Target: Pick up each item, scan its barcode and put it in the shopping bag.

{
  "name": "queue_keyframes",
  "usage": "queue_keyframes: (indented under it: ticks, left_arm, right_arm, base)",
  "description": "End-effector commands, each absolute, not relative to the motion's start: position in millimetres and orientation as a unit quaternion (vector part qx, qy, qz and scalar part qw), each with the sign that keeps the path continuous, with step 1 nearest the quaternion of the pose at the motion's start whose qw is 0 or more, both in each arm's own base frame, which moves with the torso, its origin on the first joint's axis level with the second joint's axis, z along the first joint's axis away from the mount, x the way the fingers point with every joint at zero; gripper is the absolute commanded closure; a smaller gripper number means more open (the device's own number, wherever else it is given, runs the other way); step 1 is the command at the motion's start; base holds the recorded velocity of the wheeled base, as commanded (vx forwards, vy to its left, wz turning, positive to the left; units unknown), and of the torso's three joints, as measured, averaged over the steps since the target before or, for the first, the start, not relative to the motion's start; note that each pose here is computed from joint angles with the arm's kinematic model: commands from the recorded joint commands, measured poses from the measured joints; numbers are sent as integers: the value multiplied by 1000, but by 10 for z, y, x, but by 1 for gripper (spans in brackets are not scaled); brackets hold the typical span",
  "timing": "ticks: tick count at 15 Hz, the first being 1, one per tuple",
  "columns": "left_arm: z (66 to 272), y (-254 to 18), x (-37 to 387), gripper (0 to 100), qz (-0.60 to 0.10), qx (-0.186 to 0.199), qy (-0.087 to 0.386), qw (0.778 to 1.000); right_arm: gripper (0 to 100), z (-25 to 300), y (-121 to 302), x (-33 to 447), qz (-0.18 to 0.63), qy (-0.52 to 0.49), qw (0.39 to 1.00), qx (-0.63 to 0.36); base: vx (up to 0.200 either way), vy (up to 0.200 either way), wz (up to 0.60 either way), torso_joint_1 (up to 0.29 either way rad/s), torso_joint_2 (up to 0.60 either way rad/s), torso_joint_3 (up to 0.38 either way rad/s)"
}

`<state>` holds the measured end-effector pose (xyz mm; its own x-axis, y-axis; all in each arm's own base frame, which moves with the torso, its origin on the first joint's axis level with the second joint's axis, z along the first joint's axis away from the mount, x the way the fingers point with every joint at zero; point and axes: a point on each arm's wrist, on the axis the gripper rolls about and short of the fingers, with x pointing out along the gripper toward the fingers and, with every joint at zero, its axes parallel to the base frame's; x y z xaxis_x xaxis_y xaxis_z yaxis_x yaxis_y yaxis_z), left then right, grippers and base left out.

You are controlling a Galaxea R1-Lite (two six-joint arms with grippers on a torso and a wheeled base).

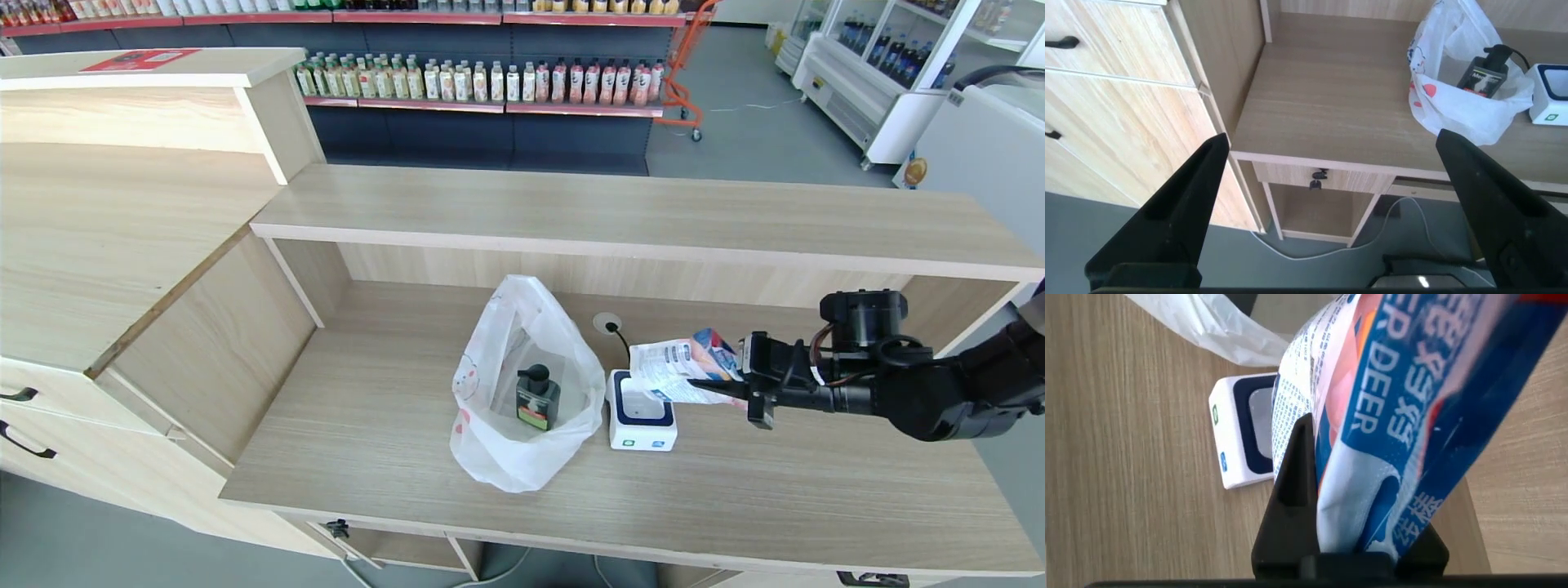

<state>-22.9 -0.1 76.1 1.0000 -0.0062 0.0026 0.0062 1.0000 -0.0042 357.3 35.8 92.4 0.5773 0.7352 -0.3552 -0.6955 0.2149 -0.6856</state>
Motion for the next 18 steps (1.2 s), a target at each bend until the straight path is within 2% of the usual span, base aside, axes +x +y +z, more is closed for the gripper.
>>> queue_keyframes:
  ticks: [1, 18]
  left_arm:
    - [761, -1, -229, 0, -3, -2, -2, 1000]
    - [761, -1, -229, 0, -3, -2, -2, 1000]
  right_arm:
    - [100, 811, 371, 3635, 466, -20, 774, -428]
    - [100, 579, 422, 3856, 468, -80, 756, -452]
  base:
    - [0, 0, 0, 0, 0, 0]
    - [0, 0, 0, 0, 0, 0]
